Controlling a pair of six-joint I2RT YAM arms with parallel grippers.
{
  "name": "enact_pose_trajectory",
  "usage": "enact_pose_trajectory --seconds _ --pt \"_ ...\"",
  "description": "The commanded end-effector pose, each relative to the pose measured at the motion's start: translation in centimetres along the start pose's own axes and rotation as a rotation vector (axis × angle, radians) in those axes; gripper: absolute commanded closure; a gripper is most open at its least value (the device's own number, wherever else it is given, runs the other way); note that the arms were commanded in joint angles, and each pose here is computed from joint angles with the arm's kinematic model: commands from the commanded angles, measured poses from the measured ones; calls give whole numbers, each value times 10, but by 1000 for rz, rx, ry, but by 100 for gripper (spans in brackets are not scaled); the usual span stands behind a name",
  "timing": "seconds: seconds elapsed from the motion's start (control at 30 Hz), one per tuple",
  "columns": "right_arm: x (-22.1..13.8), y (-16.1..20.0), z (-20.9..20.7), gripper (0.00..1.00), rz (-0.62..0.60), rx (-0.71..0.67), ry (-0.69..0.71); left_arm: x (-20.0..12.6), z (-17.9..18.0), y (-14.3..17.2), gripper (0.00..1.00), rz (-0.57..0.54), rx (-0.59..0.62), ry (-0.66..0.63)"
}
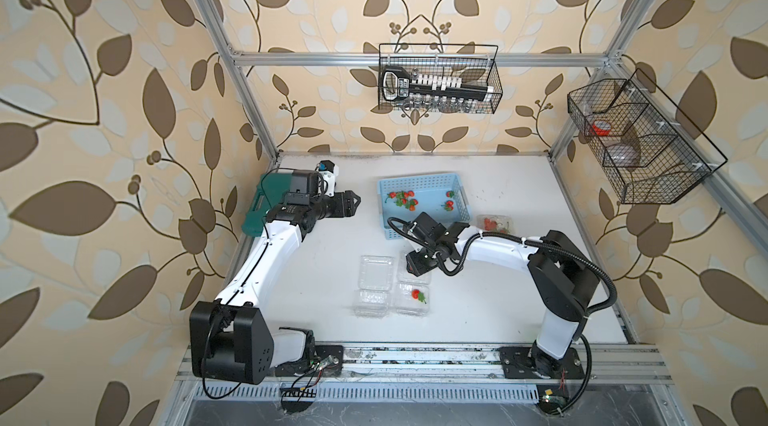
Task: Pack strawberries into containers
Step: Pick up the strawberry from the packing box, then place the strawberry in the packing box.
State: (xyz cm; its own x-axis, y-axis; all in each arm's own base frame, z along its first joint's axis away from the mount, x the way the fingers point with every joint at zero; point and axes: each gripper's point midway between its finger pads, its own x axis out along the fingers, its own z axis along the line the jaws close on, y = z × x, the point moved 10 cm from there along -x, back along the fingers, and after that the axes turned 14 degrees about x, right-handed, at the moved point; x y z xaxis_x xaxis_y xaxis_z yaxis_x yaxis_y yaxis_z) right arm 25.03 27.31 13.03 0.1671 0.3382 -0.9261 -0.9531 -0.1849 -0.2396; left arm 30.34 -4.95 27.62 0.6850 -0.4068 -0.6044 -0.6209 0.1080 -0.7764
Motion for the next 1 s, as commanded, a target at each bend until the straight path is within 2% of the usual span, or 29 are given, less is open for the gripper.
enact_pose_trajectory --seconds 0.0,0.17,0.5,0.77,0.97 --pt "8 4 -1 54 8 0 41 -9 -5 -5 21 -35 39 1" --pt "19 6 2 55 15 -26 117 -8 -4 -4 21 -32 37 -1" --pt "26 6 4 60 7 -37 148 -9 -5 -5 21 -34 40 0" --pt "29 10 6 71 24 -44 154 -9 -4 -4 20 -32 40 -6" --pt "16 8 9 79 -1 -49 159 -9 -5 -6 20 -35 42 -4"
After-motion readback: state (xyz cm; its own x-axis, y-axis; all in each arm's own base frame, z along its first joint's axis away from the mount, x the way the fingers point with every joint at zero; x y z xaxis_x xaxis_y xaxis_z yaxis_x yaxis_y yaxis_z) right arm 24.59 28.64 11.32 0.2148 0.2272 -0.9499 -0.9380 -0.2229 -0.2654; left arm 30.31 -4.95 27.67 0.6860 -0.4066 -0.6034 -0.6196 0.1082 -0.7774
